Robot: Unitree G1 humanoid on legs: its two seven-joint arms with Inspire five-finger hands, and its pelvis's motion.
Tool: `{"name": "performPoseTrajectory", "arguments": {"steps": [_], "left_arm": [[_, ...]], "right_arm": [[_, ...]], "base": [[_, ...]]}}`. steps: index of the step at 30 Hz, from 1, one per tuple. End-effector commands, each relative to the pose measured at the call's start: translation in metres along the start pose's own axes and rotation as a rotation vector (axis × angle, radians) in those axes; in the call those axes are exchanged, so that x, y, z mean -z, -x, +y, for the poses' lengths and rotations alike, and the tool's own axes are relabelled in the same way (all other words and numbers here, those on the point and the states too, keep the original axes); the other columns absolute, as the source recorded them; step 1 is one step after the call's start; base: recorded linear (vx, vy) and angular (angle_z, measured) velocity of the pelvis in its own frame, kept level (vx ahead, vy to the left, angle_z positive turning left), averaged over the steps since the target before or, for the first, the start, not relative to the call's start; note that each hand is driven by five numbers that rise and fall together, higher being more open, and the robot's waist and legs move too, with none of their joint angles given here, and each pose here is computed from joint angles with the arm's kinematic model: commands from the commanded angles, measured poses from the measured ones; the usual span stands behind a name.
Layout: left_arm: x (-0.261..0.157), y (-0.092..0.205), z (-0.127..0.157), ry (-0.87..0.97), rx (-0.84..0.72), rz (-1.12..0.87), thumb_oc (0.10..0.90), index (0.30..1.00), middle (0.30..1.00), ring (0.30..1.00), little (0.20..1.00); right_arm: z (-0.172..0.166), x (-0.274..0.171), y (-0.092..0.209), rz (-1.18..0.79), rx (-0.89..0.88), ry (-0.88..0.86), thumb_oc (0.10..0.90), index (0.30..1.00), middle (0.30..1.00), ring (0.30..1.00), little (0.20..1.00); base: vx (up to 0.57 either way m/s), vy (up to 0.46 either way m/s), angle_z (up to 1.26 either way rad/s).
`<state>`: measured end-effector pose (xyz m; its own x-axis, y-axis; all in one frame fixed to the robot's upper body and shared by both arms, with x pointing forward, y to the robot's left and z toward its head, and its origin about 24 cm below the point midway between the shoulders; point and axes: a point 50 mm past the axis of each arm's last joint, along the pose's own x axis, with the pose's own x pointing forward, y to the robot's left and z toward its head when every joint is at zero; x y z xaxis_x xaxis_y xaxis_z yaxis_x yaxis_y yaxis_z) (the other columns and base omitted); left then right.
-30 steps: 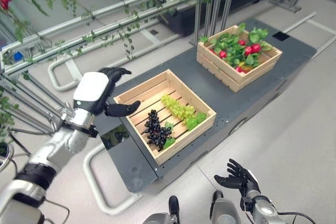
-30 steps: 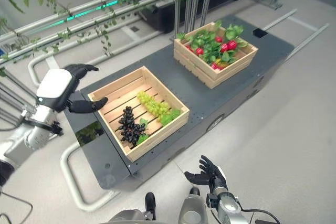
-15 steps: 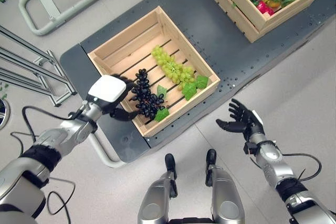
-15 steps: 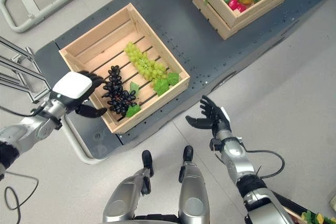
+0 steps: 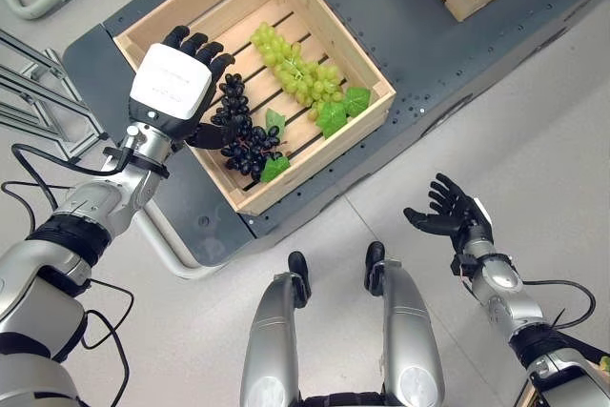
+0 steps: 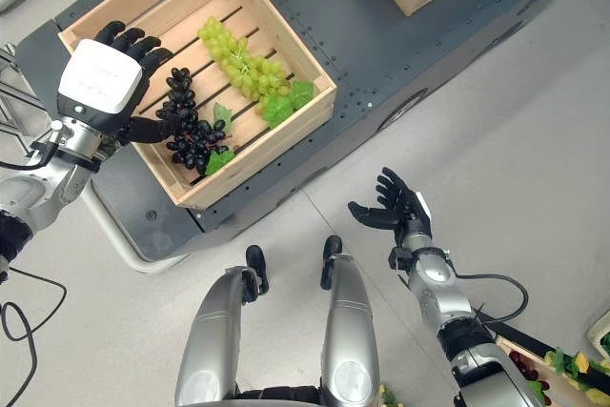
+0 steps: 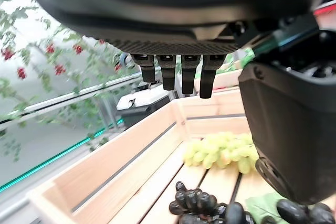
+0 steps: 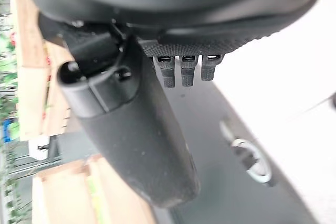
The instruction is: Pick up the fruits from the basket on one side to the basket on the other side
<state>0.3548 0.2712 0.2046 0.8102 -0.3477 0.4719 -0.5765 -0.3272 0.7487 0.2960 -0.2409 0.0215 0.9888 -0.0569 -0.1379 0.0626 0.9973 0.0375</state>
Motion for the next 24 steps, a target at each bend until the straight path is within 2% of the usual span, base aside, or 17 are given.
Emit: {"name": "performPoseTrajectory", "arguments": {"steps": [1,14,24], "left_arm": [[0.027,-0.023,0.045,-0.123,-0.174,0.035,0.800,0.900,0.900,0.900,0.900],[0.009,-0.034,0.052,-0.170,0.113,-0.208,0.800,0.900,0.900,0.900,0.900],[0.009,-0.038,0.038,-0.143,0.346,-0.130,0.800,0.900,0.900,0.900,0.900]], "right_arm": [[0.011,-0.041,-0.009,-0.189,-0.026,0.002,0.800,0.900,0.900,0.900,0.900],[0.003,-0.047,-0.011,-0.193,0.006,-0.028,0.800,0.900,0.900,0.900,0.900],[0.008,-0.049,-0.014,-0.203,0.019,-0.032,0.800,0.900,0.900,0.900,0.900]], "base": [[-0.04,0.015,-0.03],[-0.01,0.005,-0.02],[0.00,0.000,0.00]]}}
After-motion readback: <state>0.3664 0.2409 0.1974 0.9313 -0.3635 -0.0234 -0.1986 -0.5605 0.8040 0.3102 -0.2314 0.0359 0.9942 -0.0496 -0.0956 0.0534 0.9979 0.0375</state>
